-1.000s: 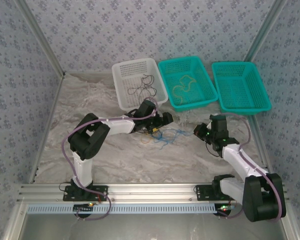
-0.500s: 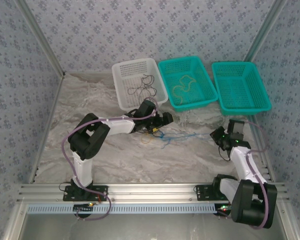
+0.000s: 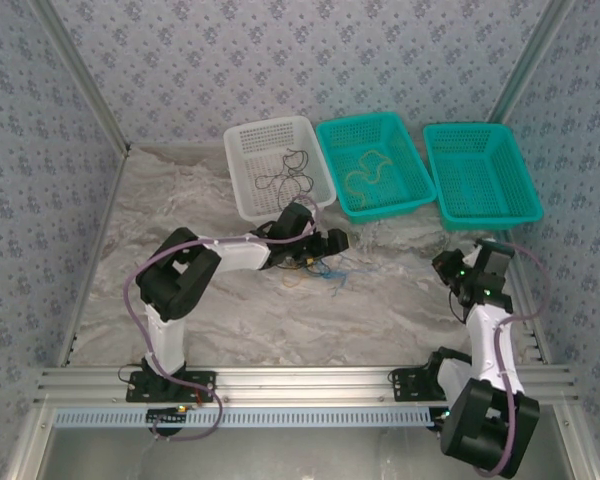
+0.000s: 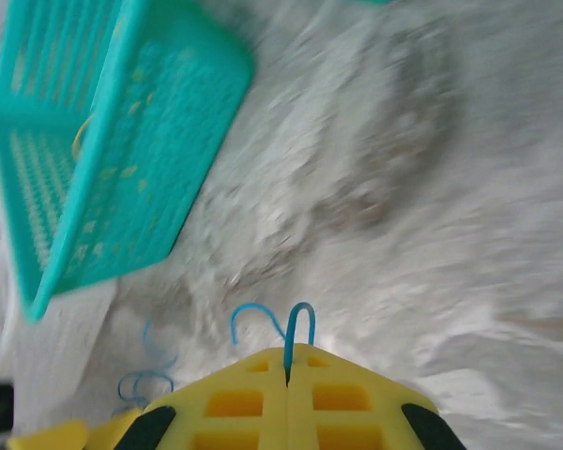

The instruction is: Untangle the cables

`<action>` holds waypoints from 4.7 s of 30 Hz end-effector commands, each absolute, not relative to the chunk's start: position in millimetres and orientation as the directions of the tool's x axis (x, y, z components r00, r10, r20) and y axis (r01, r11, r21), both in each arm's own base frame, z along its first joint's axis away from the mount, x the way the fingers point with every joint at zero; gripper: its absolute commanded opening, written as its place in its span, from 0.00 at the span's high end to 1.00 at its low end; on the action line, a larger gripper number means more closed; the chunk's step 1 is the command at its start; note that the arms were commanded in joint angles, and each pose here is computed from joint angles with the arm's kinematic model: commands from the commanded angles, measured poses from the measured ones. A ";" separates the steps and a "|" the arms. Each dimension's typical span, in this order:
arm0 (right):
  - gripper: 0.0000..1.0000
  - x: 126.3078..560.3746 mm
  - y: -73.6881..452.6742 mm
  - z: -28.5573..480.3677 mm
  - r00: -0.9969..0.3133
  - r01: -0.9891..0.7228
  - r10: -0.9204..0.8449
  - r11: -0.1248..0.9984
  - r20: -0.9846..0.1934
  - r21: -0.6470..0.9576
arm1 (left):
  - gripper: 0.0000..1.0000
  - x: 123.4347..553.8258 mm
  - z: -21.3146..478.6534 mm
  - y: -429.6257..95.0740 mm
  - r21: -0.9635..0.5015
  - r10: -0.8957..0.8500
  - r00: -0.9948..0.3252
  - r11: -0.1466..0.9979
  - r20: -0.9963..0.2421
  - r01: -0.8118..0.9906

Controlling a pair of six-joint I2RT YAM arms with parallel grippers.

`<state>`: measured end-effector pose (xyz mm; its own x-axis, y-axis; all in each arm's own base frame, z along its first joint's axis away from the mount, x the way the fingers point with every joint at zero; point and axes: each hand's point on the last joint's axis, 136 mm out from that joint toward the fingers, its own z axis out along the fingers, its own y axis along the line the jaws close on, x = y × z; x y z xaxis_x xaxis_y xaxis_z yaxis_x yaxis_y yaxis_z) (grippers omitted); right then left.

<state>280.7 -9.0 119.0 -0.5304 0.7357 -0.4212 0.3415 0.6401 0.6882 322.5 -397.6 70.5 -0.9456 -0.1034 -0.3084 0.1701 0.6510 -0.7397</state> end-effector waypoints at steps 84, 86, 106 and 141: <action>0.23 319.9 215.0 178.4 -0.381 -0.381 0.213 0.851 -0.900 0.362 | 1.00 334.5 248.0 -413.4 -0.583 -0.108 -0.696 0.644 -0.710 0.495; 0.29 325.8 214.0 176.6 -0.364 -0.362 0.225 0.860 -0.904 0.360 | 1.00 333.0 247.3 -411.4 -0.588 -0.105 -0.705 0.645 -0.701 0.489; 0.82 320.4 219.5 32.9 -0.645 -0.208 0.068 0.943 -0.761 0.261 | 1.00 347.2 326.9 -365.8 -0.599 -0.235 -0.589 0.575 -0.773 0.557; 0.66 313.5 210.0 -0.5 -0.757 -0.163 -0.019 0.974 -0.653 0.160 | 1.00 345.9 455.0 -300.7 -0.402 -0.290 -0.279 0.650 -0.916 0.645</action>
